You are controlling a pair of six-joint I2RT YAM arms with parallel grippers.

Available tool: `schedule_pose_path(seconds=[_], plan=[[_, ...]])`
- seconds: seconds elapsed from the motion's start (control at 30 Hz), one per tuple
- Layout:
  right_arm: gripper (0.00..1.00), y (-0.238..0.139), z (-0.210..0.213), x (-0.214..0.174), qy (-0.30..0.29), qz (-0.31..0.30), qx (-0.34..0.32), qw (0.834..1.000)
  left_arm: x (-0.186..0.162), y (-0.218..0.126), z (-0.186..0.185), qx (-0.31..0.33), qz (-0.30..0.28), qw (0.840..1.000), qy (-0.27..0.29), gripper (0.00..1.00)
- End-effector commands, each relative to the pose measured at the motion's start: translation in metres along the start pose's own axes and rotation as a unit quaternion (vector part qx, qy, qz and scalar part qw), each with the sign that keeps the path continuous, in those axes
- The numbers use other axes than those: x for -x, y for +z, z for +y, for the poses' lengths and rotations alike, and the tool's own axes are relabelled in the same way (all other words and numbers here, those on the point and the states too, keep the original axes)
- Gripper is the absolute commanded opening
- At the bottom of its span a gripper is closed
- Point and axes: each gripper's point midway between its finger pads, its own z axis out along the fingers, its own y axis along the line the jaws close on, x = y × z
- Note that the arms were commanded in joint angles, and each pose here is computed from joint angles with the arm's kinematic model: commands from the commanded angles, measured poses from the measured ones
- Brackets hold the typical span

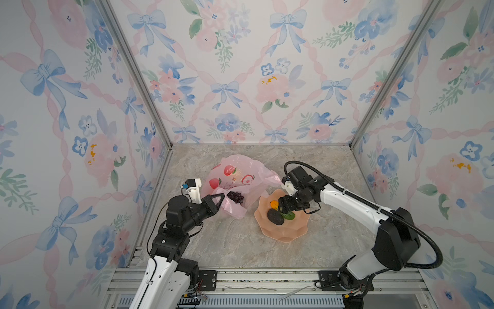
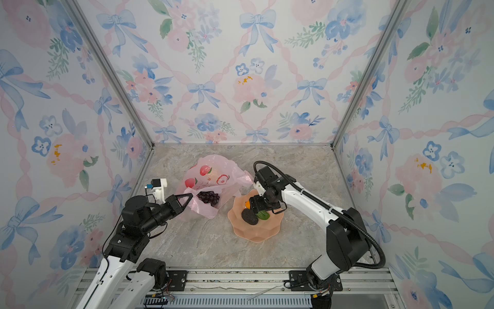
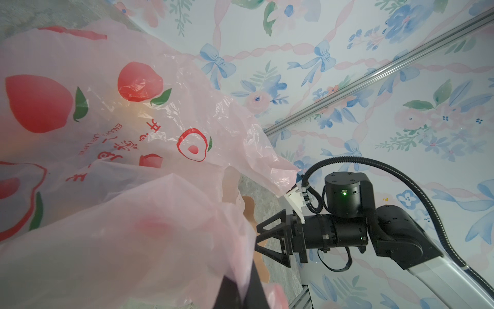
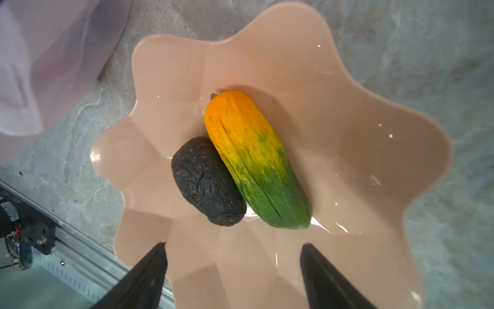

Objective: Place the fruits into the plastic bag
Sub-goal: 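Lower the open right gripper onto the dark avocado in the bowl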

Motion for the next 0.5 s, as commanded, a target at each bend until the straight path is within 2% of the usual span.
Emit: schedule_pose_path(seconds=[0.0, 0.2, 0.47], plan=[[0.78, 0.000, 0.030, 0.010, -0.038, -0.006, 0.013, 0.999, -0.002, -0.001, -0.007, -0.013, 0.009, 1.000, 0.024, 0.00], [0.76, 0.030, 0.049, 0.001, -0.063, 0.037, -0.001, 0.997, -0.001, -0.002, -0.009, -0.015, 0.008, 0.999, 0.036, 0.00], [0.74, 0.039, 0.040, -0.003, -0.069, 0.051, -0.027, 0.996, 0.000, -0.001, -0.012, -0.019, 0.010, 0.999, 0.040, 0.00]])
